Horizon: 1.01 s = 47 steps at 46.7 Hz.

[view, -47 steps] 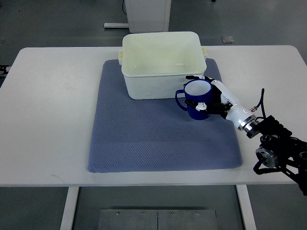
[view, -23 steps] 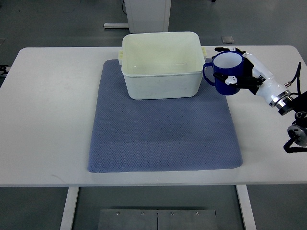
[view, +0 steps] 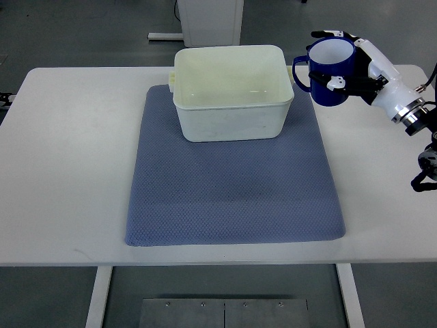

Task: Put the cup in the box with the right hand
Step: 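Lift the mug with the right hand up above the box, then lower the mug into the cream box and open the right hand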

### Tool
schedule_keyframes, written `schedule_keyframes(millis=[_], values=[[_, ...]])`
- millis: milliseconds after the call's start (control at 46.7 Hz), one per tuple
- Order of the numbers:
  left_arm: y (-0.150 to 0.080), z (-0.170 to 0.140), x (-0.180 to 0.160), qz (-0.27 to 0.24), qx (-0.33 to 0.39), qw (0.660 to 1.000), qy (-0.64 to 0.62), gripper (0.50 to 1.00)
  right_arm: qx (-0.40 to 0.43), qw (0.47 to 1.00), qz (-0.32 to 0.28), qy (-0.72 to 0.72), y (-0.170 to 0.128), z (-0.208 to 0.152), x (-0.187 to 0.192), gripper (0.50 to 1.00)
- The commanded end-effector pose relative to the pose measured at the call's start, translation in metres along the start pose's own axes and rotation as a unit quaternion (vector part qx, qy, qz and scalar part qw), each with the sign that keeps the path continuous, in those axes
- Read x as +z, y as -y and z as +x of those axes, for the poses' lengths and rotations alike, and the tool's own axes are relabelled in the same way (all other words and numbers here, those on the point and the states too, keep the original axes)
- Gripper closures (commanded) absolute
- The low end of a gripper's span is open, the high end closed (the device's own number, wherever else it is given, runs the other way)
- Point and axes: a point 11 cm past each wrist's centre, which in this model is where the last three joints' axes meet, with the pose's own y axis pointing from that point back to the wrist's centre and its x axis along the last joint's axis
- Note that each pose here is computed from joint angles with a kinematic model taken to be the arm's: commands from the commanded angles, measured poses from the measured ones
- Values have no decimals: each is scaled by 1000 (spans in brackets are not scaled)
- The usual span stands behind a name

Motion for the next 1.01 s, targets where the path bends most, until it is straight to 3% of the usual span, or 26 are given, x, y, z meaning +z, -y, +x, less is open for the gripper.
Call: schedule_keyframes(millis=[0, 300, 985], values=[[0, 0, 0, 0, 0, 1000, 0, 500, -4, 1000, 10, -4, 7, -1, -8, 1000], [0, 0, 0, 0, 0, 1000, 0, 500, -14, 1000, 20, -4, 34, -11, -24, 1000], [0, 0, 0, 0, 0, 1000, 0, 500, -15, 1000, -25, -2, 98, -53, -6, 1000]])
